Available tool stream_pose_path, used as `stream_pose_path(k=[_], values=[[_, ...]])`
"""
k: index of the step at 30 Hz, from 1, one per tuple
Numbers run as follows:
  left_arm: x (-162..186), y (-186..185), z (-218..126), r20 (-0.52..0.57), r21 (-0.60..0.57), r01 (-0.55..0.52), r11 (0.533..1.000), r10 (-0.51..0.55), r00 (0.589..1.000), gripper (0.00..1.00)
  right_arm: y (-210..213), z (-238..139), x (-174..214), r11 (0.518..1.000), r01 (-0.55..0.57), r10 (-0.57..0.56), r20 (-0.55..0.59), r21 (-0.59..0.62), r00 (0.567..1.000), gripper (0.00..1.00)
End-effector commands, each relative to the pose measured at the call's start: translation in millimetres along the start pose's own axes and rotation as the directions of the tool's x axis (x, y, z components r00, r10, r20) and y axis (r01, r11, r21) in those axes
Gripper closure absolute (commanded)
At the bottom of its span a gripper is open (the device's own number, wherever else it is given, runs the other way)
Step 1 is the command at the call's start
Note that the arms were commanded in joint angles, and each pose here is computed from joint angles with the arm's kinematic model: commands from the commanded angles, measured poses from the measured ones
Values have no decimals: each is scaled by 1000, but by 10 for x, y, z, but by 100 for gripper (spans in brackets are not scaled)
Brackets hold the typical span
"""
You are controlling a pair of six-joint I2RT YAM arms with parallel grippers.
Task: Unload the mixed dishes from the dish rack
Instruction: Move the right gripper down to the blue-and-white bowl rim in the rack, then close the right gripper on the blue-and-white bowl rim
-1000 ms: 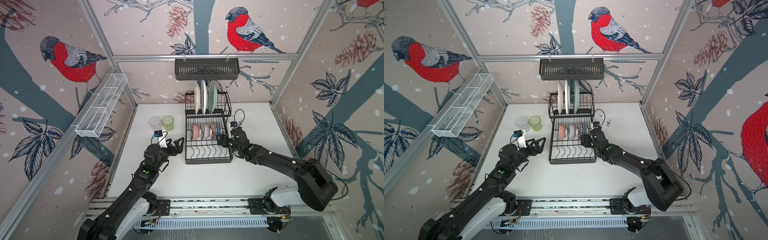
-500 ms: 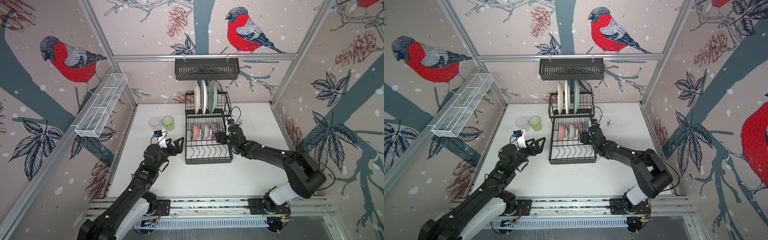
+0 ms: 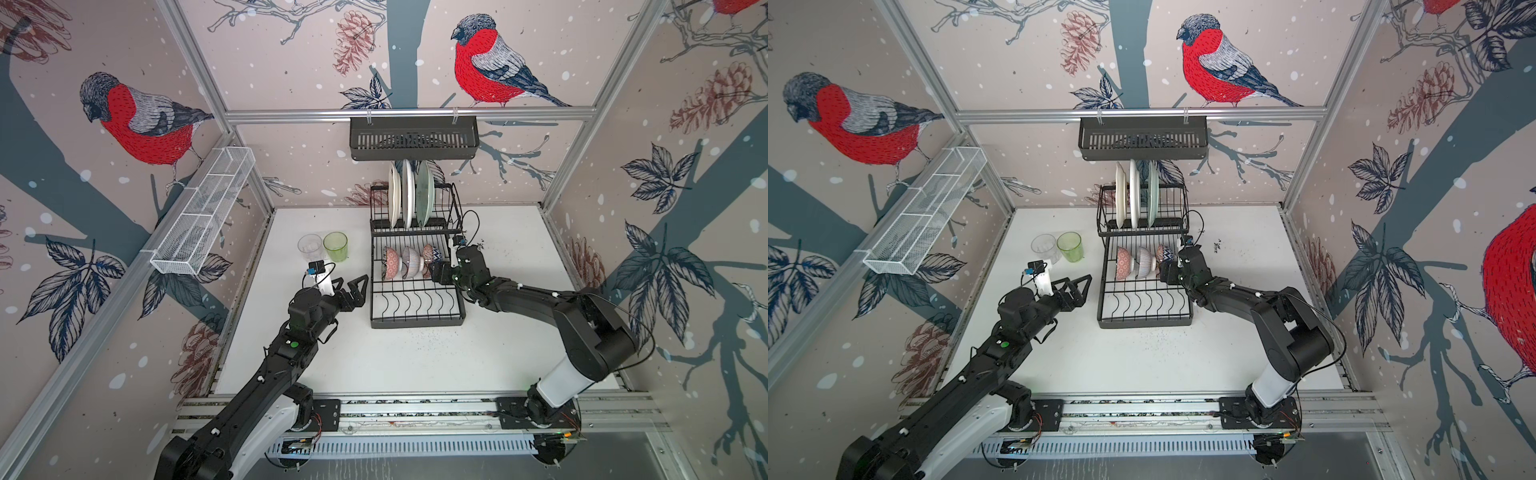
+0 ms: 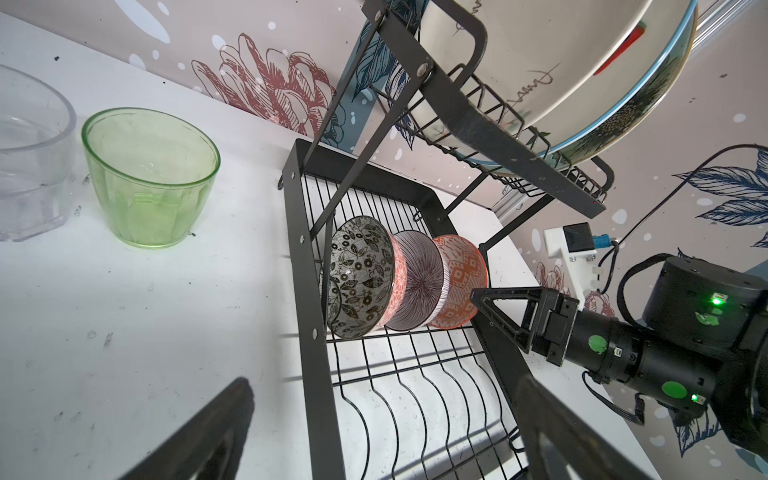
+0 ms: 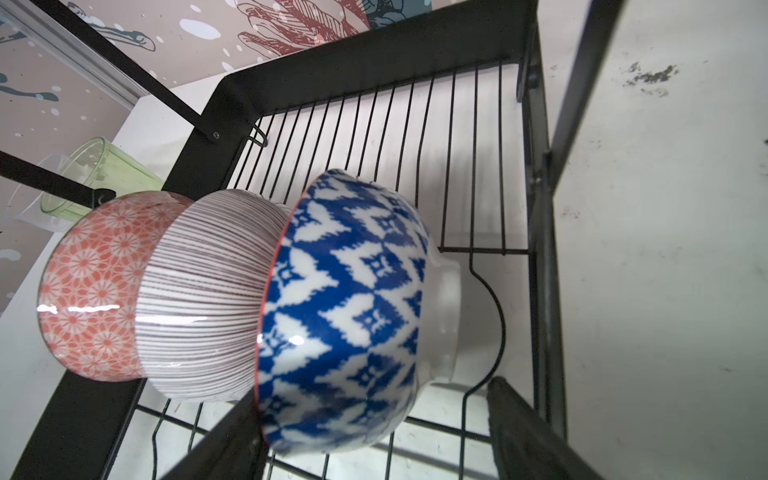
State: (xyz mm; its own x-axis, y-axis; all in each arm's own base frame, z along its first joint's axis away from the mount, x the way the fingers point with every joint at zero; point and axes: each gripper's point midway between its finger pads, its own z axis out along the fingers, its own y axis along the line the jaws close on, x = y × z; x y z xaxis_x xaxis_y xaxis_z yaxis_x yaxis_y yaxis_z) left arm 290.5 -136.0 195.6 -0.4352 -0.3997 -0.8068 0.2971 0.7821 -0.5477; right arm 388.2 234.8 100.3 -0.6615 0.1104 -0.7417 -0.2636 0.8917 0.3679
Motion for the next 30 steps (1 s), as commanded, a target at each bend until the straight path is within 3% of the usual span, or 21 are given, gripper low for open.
stream_pose_path(k=[1, 9, 19, 30], values=[[-98, -45, 4, 41, 15, -6, 1000, 5, 999, 2, 71, 34, -82, 999, 11, -10, 24, -34, 1000, 19], [-90, -43, 16, 36, 16, -8, 1000, 7, 999, 2, 61, 135, -75, 999, 29, -29, 10, -37, 1000, 12], [-75, -33, 26, 30, 12, -8, 1000, 8, 1000, 2, 100, 268, -23, 997, 41, -42, -15, -62, 999, 12], [-78, -31, 25, 31, 10, -9, 1000, 8, 999, 2, 144, 254, -3, 997, 64, -64, -1, -54, 998, 28]])
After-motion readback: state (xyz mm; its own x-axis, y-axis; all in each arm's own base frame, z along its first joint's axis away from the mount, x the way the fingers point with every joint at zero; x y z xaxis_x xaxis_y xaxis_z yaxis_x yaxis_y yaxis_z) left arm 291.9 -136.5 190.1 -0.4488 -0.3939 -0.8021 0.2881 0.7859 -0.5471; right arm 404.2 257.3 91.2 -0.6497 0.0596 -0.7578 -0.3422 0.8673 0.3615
